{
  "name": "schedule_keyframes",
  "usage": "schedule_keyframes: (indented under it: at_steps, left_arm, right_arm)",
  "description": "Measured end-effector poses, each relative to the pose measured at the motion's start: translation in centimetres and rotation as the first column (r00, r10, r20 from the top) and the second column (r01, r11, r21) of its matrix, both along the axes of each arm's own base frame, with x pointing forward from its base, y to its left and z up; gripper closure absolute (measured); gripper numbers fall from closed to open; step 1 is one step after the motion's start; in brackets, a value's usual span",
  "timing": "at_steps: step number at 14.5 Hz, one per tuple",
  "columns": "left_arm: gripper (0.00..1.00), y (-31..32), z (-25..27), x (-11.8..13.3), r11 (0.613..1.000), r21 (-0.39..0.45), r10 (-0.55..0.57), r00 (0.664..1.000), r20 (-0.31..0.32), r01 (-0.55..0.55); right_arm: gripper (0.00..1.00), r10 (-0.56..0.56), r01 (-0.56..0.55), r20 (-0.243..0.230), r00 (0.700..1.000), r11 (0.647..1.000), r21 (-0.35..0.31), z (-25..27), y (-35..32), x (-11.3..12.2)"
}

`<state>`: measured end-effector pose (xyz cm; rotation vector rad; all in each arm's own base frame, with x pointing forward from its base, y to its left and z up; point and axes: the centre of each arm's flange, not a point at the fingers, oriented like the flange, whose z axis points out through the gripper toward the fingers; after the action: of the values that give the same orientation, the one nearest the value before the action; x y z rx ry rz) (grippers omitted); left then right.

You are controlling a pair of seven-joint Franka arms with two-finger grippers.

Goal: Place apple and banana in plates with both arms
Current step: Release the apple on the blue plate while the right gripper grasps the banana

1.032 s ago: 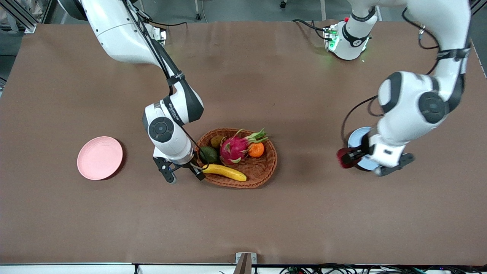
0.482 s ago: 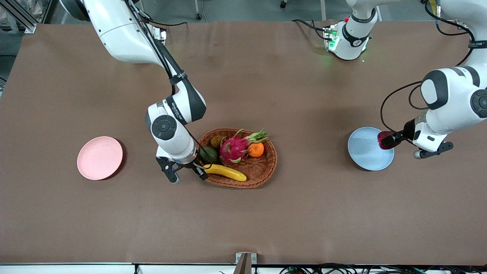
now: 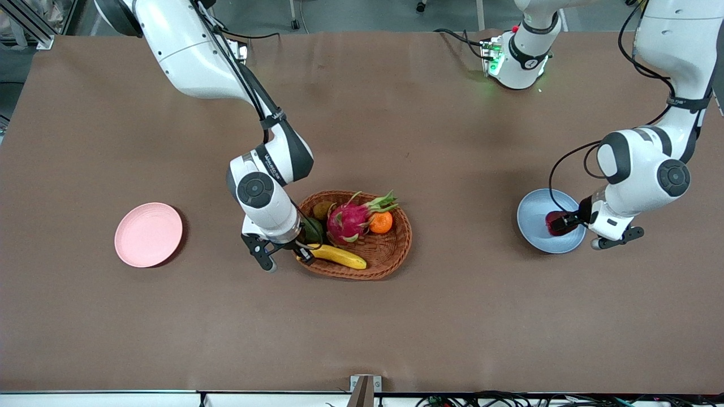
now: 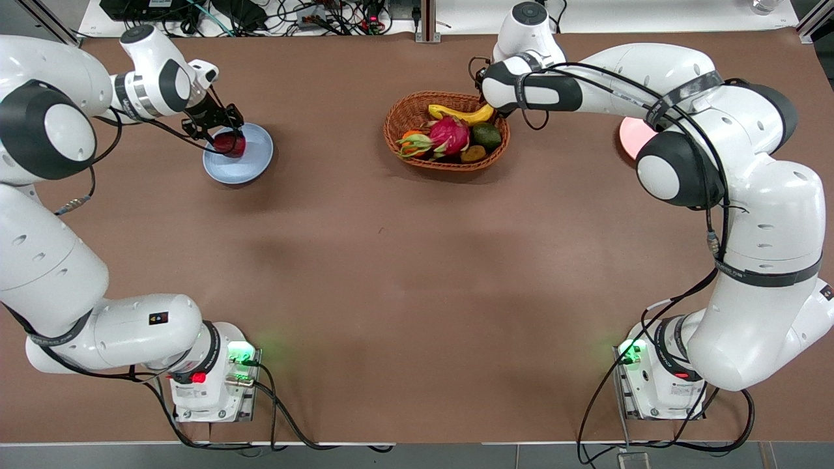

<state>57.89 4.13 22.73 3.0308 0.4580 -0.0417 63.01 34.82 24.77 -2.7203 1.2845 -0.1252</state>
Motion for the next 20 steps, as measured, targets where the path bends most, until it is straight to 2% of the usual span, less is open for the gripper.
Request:
schedule_keyframes:
  at_steps: [1, 2, 3, 4, 5, 6, 7, 10, 15, 20]
  left_arm:
    - [0.19, 0.0, 0.1, 0.1, 1.0, 0.0, 0.0, 1.0, 0.003, 0.0]
    - [0.19, 0.0, 0.1, 0.1, 1.0, 0.0, -0.001, 1.0, 0.003, 0.001]
    - [0.19, -0.1, 0.1, 0.1, 1.0, 0.0, -0.001, 1.0, 0.003, 0.001]
    - [0.19, -0.1, 0.1, 0.2, 1.0, 0.0, -0.002, 1.0, 0.004, 0.002]
    - [0.13, -0.1, 0.2, 0.2, 1.0, 0.0, -0.003, 1.0, 0.006, 0.003]
    - [0.04, -0.2, 0.6, 0.4, 1.0, 0.0, -0.003, 1.0, 0.013, 0.003]
    - [0.0, -0.2, 1.1, 0.5, 1.0, 0.001, -0.005, 1.0, 0.019, 0.005]
    - [0.0, -0.3, 4.8, 0.7, 1.0, -0.003, -0.013, 1.0, -0.003, 0.013]
    - [0.0, -0.6, 15.9, 0.4, 0.999, -0.004, -0.032, 0.999, -0.009, 0.032]
    - [0.0, -1.4, 27.1, -1.0, 0.999, 0.005, -0.053, 0.998, 0.04, 0.053]
  right_arm:
    - [0.36, 0.005, -0.005, -0.001, 1.0, 1.0, 0.0, -0.1, 0.3, -0.2]
    - [0.41, 0.01, -0.01, -0.002, 1.0, 1.0, -0.001, -0.2, 0.6, -0.4]
    - [0.41, 0.013, -0.013, -0.003, 1.0, 1.0, -0.001, -0.2, 0.8, -0.5]
    - [0.45, 0.014, -0.014, -0.003, 1.0, 1.0, -0.001, -0.2, 0.8, -0.5]
    - [0.61, 0.013, -0.013, -0.003, 1.0, 1.0, -0.002, -0.2, 0.8, -0.5]
    - [0.65, 0.013, -0.013, -0.002, 1.0, 1.0, -0.002, -0.2, 0.8, -0.5]
    - [0.65, 0.013, -0.013, -0.002, 1.0, 1.0, -0.002, -0.2, 0.8, -0.5]
    - [0.65, 0.013, -0.013, -0.002, 1.0, 1.0, -0.002, -0.2, 0.8, -0.5]
    - [0.65, 0.01, -0.01, 0.001, 1.0, 1.0, -0.003, 0.8, 0.8, 0.1]
    - [0.65, 0.01, -0.011, -0.055, 0.998, 1.0, -0.027, 4.3, 1.3, 1.0]
